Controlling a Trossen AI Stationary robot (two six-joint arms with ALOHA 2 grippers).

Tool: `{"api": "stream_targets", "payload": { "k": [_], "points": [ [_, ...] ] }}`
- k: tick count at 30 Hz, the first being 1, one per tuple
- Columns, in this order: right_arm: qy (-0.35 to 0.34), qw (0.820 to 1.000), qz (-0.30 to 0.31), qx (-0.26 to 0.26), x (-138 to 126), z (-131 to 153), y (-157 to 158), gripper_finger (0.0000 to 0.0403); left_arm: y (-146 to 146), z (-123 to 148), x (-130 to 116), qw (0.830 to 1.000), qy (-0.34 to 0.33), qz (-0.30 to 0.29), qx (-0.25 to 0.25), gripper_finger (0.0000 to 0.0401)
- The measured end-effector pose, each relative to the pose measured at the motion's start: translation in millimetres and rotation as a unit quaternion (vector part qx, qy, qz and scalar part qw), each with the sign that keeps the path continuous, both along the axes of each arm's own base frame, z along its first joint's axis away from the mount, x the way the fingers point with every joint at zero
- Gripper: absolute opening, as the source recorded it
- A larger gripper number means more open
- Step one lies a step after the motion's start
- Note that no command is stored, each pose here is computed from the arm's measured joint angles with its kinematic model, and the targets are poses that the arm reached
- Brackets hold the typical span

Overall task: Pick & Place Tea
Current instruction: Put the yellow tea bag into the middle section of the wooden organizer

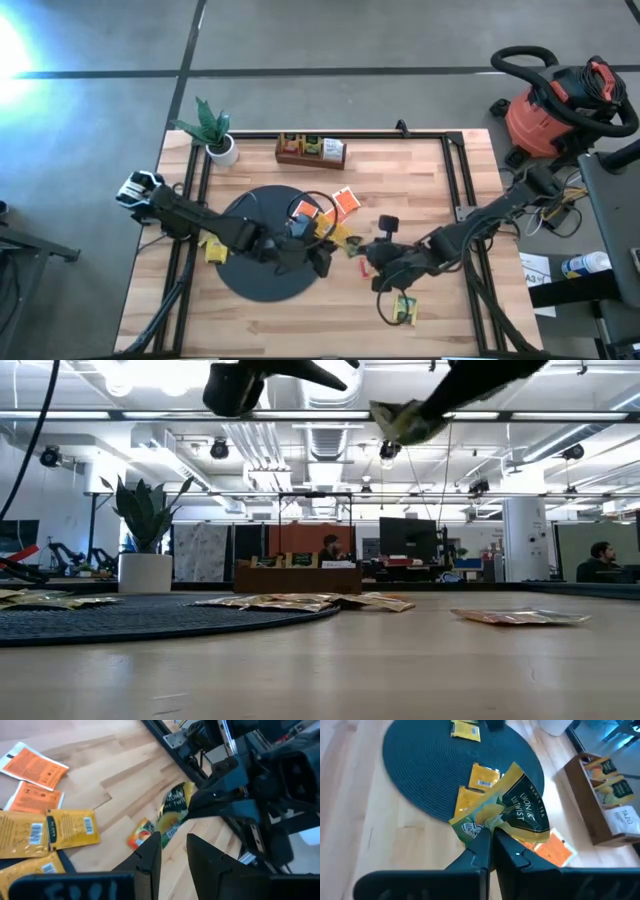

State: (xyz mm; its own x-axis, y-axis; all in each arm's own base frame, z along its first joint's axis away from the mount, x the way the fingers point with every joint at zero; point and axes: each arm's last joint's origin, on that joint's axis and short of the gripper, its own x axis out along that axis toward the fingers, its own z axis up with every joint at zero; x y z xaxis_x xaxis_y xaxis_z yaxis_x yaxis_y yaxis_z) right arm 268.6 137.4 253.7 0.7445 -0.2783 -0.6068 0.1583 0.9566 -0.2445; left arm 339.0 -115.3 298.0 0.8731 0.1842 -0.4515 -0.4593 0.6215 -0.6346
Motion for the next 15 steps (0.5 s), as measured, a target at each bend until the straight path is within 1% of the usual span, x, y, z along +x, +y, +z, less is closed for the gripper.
{"api": "stream_targets", "payload": {
  "k": [5, 15],
  "points": [
    [-0.015, 0.999, -0.027, -0.03, 8, 10, 2, 0.0011, 0, 1, 5, 1.0, -0.019, -0.002, -0.011, 0.0087],
    [-0.032, 0.999, -0.027, -0.013, 11, 22, 5, 0.0011, 2, 0, 6, 0.999, -0.028, 0.033, 0.005, 0.0087]
  ]
}}
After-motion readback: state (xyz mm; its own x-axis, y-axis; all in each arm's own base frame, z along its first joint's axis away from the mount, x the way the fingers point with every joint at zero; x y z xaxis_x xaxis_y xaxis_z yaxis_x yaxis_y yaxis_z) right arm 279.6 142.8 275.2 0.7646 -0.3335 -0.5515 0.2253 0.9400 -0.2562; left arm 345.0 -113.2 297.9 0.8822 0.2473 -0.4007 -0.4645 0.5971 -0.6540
